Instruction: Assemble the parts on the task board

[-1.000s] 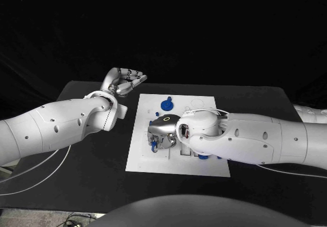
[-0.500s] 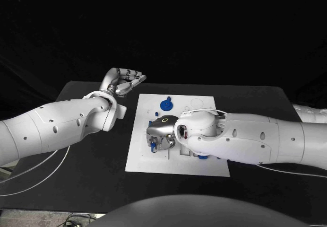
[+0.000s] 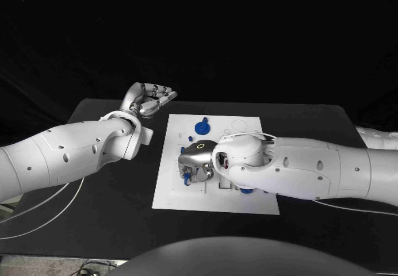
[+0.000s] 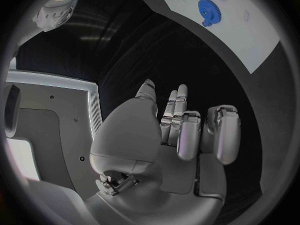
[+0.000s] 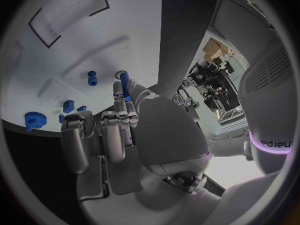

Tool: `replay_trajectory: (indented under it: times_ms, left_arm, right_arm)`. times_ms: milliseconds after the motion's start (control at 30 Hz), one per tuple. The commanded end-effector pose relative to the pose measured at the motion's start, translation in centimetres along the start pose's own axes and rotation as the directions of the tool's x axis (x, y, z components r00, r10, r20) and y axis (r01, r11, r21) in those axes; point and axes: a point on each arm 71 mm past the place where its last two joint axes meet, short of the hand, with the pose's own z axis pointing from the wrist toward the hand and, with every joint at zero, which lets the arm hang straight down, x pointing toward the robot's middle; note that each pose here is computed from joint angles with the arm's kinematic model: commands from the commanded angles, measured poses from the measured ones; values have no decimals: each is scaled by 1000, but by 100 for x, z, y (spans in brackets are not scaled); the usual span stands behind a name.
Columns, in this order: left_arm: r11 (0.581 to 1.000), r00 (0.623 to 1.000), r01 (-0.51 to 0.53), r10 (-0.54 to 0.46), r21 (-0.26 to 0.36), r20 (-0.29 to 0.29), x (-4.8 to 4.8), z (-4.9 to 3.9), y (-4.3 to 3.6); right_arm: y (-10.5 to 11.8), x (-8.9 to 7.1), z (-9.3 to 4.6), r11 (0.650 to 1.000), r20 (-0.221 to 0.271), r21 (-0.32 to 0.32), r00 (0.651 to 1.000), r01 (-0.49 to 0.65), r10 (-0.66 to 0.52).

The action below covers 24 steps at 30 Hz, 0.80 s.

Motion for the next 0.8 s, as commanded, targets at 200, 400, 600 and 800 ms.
replay_trajectory:
  times_ms: [200,400,600,800]
  left_arm:
    - [1000,1000,4,-4,14,-14,20,-1,-21]
    - [1000,1000,4,-4,14,-15,21,0,-21]
    - [1000,1000,3,-3,13,-14,16,0,-17]
    - [1000,1000,4,-4,13,-16,20,1,-19]
  right_arm:
    - [-9,35,-5,999,-19,14,999,32,-31]
    - [-11,38,-9,999,-21,13,999,38,-37]
    - [-8,39,-9,999,-24,10,999,39,-39]
    - [-4,50,-4,999,-42,9,998,42,-41]
